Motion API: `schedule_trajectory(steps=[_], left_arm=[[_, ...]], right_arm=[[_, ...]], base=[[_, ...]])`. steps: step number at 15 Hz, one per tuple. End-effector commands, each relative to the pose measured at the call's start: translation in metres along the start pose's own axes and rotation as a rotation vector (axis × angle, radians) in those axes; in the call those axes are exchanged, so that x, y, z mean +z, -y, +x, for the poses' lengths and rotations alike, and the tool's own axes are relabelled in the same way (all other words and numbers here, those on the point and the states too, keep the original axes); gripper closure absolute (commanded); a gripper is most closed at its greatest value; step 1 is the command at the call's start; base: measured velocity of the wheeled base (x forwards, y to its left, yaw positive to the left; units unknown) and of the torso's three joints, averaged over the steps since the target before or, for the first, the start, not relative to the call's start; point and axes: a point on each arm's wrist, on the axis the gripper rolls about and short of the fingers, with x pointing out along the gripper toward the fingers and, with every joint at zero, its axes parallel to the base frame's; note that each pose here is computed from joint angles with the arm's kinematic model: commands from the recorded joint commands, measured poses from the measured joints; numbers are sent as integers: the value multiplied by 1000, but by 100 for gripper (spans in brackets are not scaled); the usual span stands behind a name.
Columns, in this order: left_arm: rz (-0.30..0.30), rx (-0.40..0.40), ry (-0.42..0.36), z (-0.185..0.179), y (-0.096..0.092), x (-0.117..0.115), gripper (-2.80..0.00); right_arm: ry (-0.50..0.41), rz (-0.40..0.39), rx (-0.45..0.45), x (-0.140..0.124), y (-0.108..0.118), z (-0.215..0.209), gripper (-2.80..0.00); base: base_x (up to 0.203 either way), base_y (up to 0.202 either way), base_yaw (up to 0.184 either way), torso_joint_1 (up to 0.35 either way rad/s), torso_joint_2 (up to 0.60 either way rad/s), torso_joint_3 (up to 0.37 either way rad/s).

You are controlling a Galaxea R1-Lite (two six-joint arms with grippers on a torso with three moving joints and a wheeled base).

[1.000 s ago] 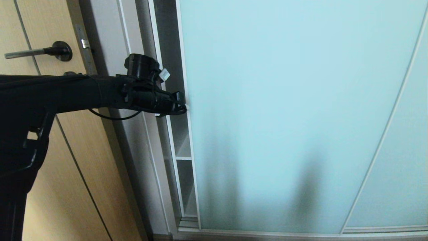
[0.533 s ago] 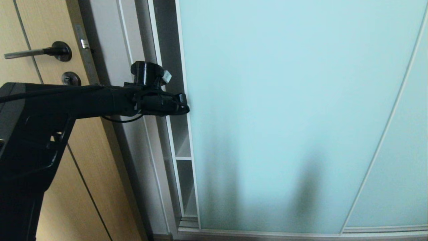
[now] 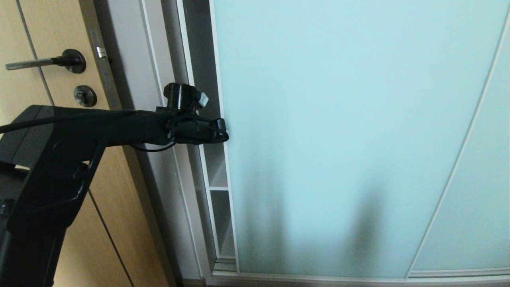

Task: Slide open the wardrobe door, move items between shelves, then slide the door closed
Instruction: Close the door

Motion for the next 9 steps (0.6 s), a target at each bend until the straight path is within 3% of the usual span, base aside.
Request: schedule_trajectory(steps=[1,7,9], left_arm=[[6,-8,5,9,1,-5,0],[6,3,-10,23,-6,-17,0],[10,33,22,30,-10,-20,0]], right_arm=[[0,0,0,0,0,0,0],[1,0,1,0,0,0,0],[-1,0,0,0,0,0,0]], base=[[0,0,0,0,0,0],[0,0,0,0,0,0],[0,0,0,0,0,0]])
